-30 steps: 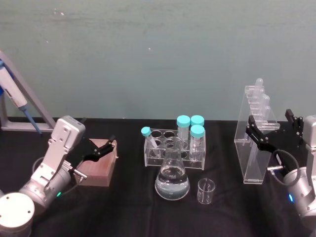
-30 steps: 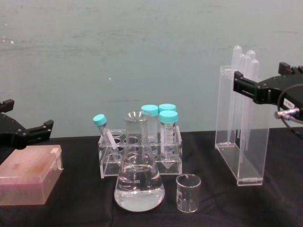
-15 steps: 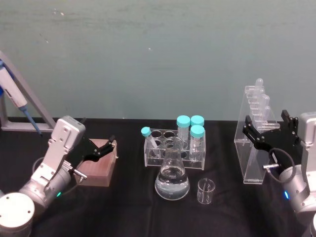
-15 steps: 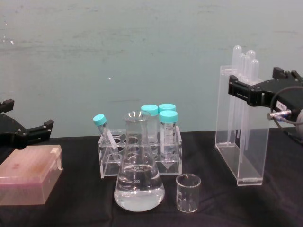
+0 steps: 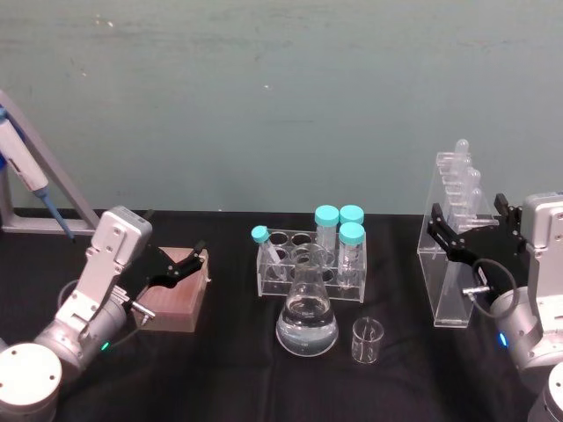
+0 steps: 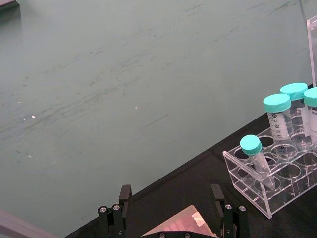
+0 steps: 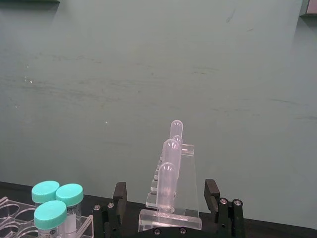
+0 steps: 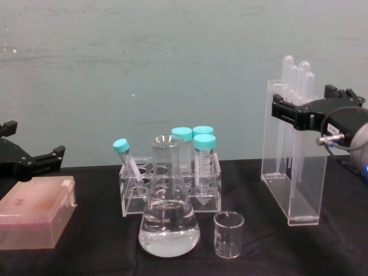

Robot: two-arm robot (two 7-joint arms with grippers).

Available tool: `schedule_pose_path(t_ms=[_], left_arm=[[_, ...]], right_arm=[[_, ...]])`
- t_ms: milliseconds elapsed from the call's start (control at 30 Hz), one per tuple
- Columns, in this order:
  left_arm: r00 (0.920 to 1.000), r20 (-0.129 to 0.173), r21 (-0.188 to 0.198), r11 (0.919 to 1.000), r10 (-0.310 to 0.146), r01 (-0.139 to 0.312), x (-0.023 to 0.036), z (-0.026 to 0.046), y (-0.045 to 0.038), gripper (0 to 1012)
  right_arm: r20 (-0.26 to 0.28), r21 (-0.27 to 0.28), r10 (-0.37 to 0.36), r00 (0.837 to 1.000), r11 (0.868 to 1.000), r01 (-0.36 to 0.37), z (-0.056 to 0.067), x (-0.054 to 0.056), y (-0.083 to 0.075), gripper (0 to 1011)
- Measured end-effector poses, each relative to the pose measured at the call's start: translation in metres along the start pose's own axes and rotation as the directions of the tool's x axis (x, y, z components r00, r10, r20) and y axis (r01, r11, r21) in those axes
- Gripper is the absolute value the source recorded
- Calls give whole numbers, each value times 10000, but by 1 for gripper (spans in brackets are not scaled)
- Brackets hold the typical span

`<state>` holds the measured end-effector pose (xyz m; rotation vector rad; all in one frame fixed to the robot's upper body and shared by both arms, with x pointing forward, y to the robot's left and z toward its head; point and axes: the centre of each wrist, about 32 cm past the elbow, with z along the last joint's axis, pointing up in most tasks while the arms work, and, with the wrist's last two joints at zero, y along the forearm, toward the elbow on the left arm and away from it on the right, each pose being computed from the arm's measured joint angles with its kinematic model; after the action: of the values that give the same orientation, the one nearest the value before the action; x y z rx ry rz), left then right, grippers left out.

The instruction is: Place the experimental apparatus aside using one hand.

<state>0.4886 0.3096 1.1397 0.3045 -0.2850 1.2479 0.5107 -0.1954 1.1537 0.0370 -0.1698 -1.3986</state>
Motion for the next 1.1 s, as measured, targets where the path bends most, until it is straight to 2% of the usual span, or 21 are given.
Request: schedule_pose_path(t_ms=[1100], left_arm=[[10000, 0, -1, 10000, 0, 0, 0, 0, 0, 1000]], right_arm=[[-302, -137, -2, 9995, 9999, -3, -37, -10, 148, 1003]])
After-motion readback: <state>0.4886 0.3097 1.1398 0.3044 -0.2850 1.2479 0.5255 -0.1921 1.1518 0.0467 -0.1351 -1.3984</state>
